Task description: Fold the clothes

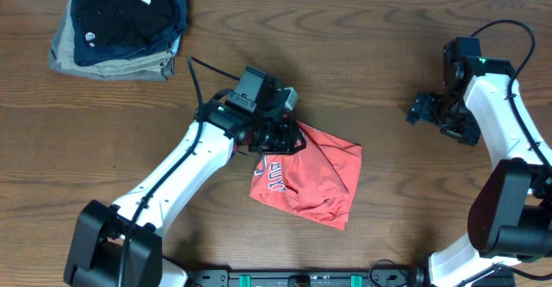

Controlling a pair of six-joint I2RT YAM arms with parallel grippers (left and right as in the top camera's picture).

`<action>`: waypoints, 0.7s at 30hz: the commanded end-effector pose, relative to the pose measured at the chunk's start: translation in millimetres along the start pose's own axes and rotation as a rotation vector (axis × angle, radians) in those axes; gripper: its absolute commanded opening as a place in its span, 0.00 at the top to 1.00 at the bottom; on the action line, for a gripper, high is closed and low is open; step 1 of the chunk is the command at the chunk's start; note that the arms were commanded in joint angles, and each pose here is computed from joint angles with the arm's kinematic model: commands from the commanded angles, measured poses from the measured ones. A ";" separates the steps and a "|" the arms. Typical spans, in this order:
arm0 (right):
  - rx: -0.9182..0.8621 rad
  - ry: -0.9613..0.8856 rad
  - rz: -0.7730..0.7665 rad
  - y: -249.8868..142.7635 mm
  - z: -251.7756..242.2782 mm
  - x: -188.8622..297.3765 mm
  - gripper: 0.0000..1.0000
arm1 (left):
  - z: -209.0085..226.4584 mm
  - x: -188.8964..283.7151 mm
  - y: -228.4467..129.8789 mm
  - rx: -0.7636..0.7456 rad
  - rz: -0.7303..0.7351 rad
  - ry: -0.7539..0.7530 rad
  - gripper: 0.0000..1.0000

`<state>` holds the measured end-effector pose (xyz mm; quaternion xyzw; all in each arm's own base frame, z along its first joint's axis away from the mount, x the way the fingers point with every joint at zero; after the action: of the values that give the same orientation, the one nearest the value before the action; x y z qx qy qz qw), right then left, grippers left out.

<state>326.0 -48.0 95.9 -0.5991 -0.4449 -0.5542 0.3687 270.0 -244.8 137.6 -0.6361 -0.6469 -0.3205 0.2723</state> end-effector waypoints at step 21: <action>0.008 0.000 0.003 0.1 -1.8 -0.6 0.01 | 75.8 13.1 -38.8 0.162 0.114 0.366 0.62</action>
<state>325.9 -48.1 95.9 -0.5991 -0.4448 -0.5543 0.3688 246.9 -166.0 100.5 -0.5488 -0.5878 -0.3737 0.4623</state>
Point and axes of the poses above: each gripper's point midway between its finger pads, its own x axis back along the fingers, its own z axis along the line the jaws close on, y = z × x, the point moved 2 cm from there along x, back along the fingers, and after that the axes turned 9 degrees about x, right-handed, at the moved point
